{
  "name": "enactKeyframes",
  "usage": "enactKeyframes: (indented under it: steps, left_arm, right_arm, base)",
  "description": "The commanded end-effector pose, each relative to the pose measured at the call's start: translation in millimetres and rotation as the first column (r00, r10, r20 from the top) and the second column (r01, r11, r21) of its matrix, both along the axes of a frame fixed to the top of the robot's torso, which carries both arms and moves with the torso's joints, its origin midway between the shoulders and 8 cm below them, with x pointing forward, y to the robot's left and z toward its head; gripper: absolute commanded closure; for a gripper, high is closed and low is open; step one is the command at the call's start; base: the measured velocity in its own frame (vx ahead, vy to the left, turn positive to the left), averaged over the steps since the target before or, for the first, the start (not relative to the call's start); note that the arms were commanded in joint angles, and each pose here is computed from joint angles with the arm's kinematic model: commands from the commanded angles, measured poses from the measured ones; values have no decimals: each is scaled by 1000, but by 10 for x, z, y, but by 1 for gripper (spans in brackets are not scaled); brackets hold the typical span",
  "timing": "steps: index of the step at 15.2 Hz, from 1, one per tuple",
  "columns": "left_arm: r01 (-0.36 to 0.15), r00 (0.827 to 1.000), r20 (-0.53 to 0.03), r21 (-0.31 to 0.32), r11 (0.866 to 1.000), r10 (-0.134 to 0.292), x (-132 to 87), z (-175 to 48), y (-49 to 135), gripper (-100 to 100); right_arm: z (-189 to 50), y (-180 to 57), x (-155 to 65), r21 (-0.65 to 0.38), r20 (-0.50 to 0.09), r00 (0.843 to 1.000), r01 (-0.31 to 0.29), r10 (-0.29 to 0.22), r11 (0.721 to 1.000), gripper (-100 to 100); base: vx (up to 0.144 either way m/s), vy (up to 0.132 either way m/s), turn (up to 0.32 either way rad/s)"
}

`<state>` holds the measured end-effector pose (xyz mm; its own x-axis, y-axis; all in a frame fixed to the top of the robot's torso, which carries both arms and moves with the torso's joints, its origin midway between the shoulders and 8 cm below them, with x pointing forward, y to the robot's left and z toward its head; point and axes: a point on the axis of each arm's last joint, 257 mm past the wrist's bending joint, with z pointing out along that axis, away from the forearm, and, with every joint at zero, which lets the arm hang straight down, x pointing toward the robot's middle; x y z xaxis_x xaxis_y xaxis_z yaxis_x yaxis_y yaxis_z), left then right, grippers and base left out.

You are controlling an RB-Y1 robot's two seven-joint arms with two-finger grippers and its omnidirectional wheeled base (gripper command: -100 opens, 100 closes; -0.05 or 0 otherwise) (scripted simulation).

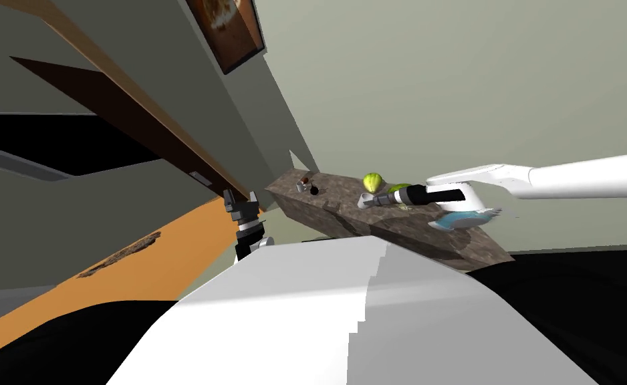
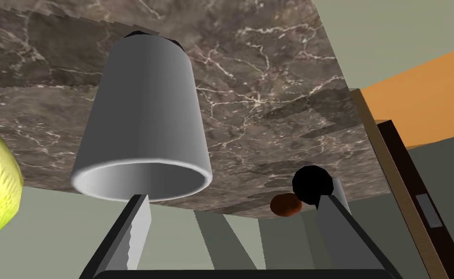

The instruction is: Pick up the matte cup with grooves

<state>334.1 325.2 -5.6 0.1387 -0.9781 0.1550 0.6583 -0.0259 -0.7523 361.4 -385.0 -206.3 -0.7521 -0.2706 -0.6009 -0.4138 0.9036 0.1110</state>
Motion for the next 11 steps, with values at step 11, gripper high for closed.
enactKeyframes:
  steps: [11]
  left_arm:
    - [0,1000,0,0,1000,0,0,0,0,0]
  right_arm:
    - [-147,-205,-71,-197,-134,989,-93,67,976,-100]
  base:
    - [-20,-23,134]
